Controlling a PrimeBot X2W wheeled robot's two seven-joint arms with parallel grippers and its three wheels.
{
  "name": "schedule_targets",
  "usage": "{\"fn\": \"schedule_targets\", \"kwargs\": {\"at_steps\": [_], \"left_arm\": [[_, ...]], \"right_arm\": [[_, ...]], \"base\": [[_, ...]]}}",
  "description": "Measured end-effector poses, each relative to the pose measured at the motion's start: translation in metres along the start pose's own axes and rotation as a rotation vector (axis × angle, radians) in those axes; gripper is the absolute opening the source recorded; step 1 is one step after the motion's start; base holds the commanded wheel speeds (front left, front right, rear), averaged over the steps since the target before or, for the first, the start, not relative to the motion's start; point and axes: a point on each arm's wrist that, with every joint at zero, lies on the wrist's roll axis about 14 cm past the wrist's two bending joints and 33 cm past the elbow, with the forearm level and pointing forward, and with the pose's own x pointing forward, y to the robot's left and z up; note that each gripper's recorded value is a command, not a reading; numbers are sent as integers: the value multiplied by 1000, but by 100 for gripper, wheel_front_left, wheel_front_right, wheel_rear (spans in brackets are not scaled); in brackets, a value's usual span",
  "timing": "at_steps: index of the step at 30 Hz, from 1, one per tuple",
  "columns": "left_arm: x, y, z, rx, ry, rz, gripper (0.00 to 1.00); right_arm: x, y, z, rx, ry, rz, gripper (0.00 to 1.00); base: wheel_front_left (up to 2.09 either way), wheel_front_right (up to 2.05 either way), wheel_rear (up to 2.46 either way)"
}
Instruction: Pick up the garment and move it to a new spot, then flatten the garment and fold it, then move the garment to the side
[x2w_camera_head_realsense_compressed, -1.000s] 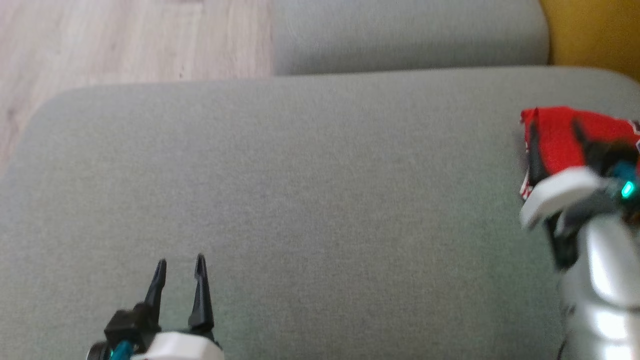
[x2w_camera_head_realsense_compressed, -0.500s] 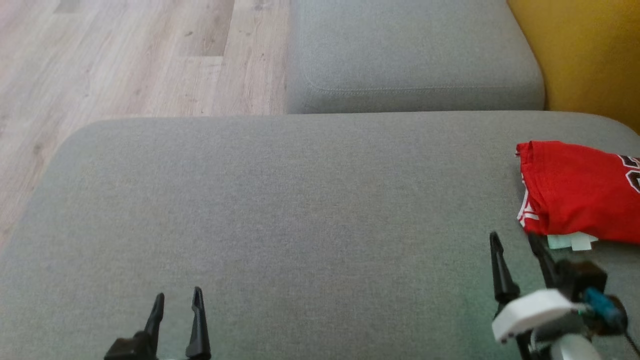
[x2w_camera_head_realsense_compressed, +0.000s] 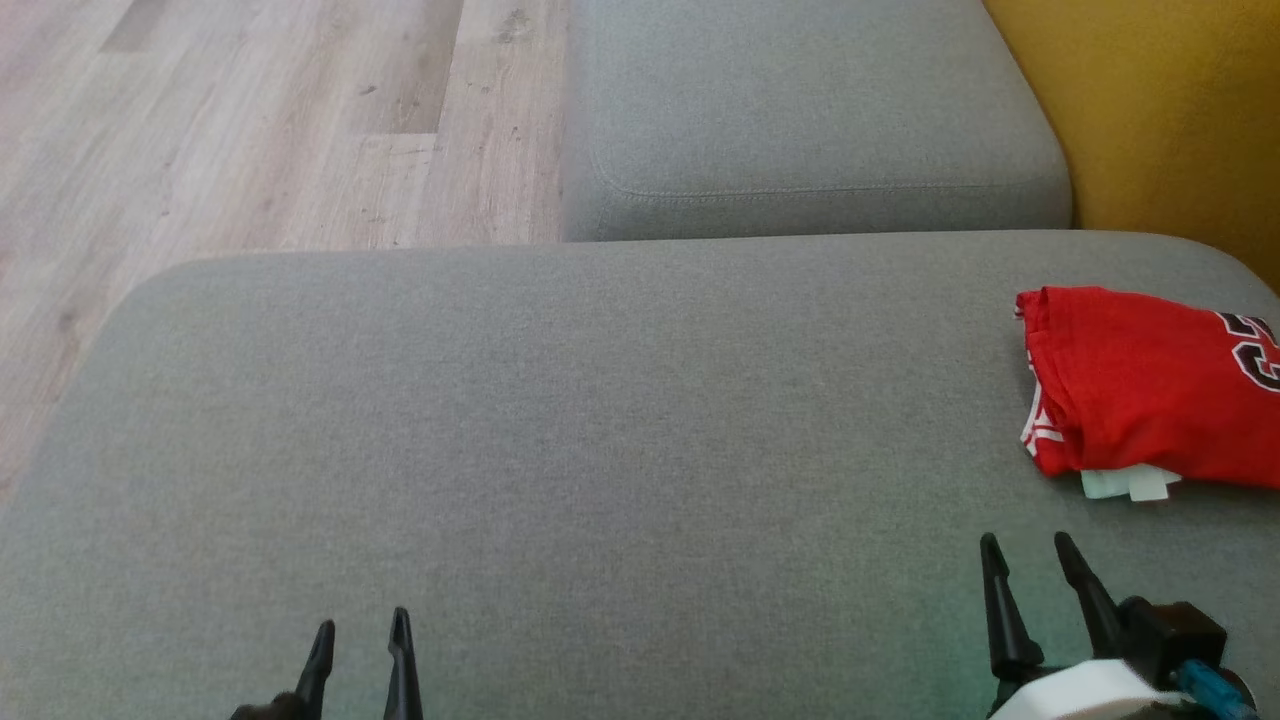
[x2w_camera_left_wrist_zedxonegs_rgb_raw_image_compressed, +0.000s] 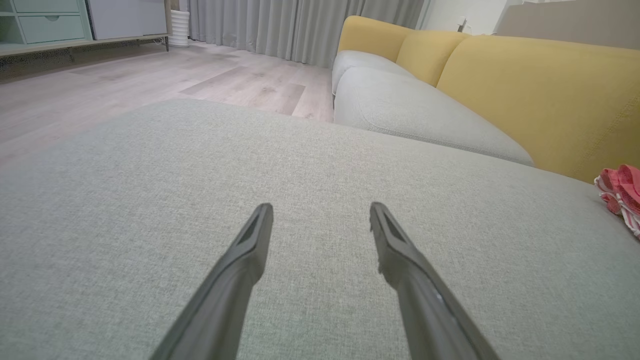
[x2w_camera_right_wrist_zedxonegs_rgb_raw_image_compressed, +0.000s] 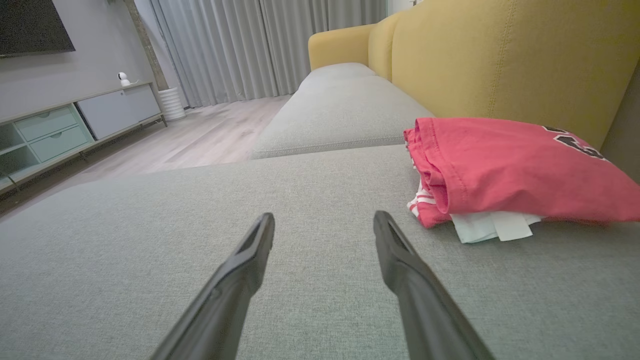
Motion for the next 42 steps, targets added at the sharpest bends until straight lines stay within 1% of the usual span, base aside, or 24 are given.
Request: {"fn": "schedule_targets", "kwargs": {"at_steps": [18,19,24,26,42], "left_arm": [[-3,1,-1,-4,7,9,100],[-3,0,0,-5,5,7,0],[-13,8,-27,-6,81,41,0],[-16,9,-34,-26,109,48,0],[-4,12,-30,-189,130,69,0]], "right_arm": [[1,11,3,-13,-9,34,100],[1,11,3,-13,-8,34,0],[-10,7,-30,0,94,18,0],[-14,5,-37,23,118,8,0],[-8,-6,-33,208,110,-48,0]], "base": [[0,0,0],[0,0,0],[0,0,0],[0,0,0],[0,0,0]]}}
